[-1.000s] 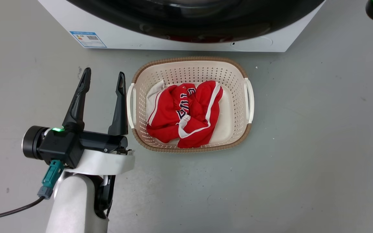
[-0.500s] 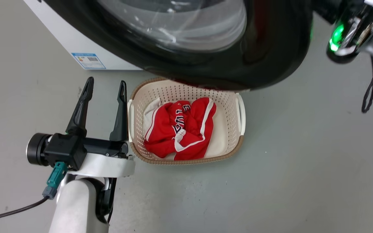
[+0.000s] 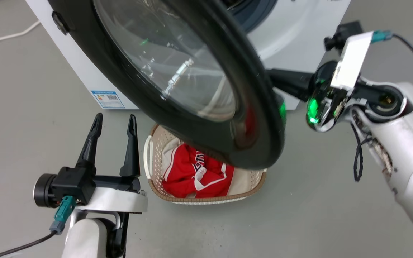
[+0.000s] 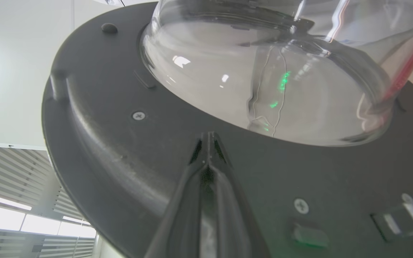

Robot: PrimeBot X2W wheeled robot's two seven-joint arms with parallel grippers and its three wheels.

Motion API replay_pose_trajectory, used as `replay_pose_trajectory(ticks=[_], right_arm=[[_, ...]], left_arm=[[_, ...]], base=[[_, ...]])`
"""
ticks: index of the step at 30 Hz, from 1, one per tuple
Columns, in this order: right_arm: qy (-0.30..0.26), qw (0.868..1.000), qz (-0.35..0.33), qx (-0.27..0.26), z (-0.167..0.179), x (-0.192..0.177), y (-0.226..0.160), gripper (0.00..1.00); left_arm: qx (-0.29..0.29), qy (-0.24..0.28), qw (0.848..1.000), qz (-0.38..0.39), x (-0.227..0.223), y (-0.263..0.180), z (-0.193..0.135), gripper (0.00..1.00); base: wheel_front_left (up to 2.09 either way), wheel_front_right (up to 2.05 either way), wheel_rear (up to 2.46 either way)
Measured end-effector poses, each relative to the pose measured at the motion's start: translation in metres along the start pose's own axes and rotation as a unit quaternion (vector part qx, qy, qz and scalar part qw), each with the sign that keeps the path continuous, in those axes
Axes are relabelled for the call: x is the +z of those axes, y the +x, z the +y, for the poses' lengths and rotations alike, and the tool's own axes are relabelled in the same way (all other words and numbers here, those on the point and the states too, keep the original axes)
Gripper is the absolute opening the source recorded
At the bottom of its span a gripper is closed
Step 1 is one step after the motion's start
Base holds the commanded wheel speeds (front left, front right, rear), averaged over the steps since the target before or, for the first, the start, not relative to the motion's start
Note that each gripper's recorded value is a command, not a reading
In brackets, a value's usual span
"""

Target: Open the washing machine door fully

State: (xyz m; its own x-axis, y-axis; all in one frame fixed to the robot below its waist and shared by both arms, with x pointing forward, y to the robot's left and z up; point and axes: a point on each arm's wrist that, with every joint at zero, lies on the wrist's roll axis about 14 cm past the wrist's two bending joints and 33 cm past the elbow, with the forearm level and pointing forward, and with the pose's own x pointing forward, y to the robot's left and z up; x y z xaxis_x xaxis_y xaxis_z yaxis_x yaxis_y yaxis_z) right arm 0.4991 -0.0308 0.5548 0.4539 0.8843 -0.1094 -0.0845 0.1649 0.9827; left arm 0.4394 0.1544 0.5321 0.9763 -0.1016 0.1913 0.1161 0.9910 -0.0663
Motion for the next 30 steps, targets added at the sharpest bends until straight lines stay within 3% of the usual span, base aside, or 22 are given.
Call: replay_pose_trajectory(ticks=[10, 17, 19, 24, 30], right_arm=[[-0.007, 0.997, 0.07, 0.045, 0.027, -0.075, 0.016, 0.0], [-0.013, 0.994, 0.088, 0.068, 0.041, -0.104, 0.025, 0.0], [-0.012, 0.995, 0.07, 0.074, 0.044, -0.102, 0.025, 0.0], [-0.01, 0.994, -0.052, 0.091, 0.051, -0.073, 0.015, 0.0], [0.039, 0.972, -0.203, 0.113, 0.044, -0.039, -0.029, 0.0]], left_arm=[[0.024, -0.003, 1.0, -0.014, 0.022, -0.03, 0.009, 1.0], [0.041, -0.003, 0.999, -0.021, 0.03, -0.044, 0.017, 1.0], [0.042, -0.003, 0.999, -0.021, 0.031, -0.047, 0.018, 1.0], [0.042, -0.003, 0.999, -0.023, 0.034, -0.051, 0.017, 1.0], [0.043, -0.011, 0.999, -0.024, 0.036, -0.056, 0.016, 1.0]], base=[[0.0, 0.0, 0.0], [0.0, 0.0, 0.0], [0.0, 0.0, 0.0], [0.0, 0.0, 0.0], [0.0, 0.0, 0.0]])
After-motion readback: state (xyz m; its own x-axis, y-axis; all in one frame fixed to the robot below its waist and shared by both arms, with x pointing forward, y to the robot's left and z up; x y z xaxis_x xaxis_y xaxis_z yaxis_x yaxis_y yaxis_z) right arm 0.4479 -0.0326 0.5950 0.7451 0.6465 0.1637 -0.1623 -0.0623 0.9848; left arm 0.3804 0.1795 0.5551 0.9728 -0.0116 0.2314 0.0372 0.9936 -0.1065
